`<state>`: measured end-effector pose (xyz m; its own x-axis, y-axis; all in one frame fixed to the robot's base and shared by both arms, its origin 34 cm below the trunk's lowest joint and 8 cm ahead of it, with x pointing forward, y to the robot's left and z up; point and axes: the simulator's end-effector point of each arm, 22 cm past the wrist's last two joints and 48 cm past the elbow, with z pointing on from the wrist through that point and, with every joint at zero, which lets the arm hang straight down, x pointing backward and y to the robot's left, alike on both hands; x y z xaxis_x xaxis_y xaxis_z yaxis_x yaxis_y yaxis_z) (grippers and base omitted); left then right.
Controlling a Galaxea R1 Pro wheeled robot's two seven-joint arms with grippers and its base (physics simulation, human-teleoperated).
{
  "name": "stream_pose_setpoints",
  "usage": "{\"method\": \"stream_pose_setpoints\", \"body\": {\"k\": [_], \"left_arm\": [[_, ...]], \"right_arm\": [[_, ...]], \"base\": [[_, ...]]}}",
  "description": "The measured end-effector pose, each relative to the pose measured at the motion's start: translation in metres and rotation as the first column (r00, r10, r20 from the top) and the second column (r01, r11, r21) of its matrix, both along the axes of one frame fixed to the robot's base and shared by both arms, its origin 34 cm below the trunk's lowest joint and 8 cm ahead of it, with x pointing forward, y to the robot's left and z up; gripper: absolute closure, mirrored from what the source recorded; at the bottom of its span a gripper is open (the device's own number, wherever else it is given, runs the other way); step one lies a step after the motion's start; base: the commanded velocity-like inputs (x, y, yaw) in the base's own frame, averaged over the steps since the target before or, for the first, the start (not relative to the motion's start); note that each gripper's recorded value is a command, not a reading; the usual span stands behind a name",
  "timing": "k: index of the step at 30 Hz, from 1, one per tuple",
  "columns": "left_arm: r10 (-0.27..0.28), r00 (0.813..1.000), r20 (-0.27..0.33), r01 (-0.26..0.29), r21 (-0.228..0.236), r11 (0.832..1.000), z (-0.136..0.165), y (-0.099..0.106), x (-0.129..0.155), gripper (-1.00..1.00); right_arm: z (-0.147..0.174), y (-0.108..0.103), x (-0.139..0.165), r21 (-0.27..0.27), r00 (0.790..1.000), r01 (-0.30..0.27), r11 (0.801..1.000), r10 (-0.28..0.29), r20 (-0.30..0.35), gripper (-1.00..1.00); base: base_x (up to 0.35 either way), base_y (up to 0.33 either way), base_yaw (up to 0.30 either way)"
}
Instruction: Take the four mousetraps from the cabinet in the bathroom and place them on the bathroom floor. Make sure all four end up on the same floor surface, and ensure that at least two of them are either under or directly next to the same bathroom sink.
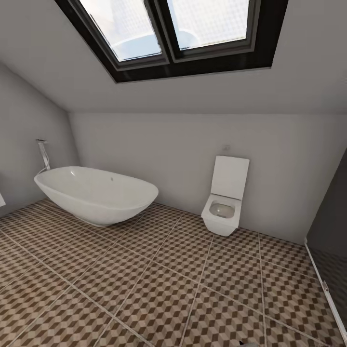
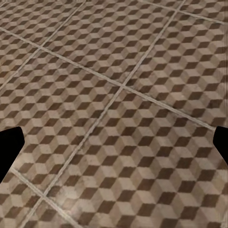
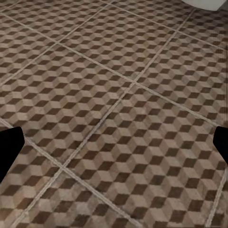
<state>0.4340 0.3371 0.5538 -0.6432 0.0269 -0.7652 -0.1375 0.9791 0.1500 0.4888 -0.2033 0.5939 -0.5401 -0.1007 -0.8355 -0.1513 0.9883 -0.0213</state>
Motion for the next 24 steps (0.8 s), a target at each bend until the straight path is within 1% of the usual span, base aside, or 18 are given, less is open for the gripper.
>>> {"method": "stream_pose_setpoints", "body": {"k": [24], "left_arm": [[-0.002,1.000,0.019,0.003,-0.012,1.000,0.0046,-0.0079,0.0050,-1.00]], "right_arm": [[0.0080,-0.0029,0.0052,-0.002,1.000,0.003,1.000,-0.003,0.025,-1.00]], "base": [[0.000,0.000,-0.260]]}}
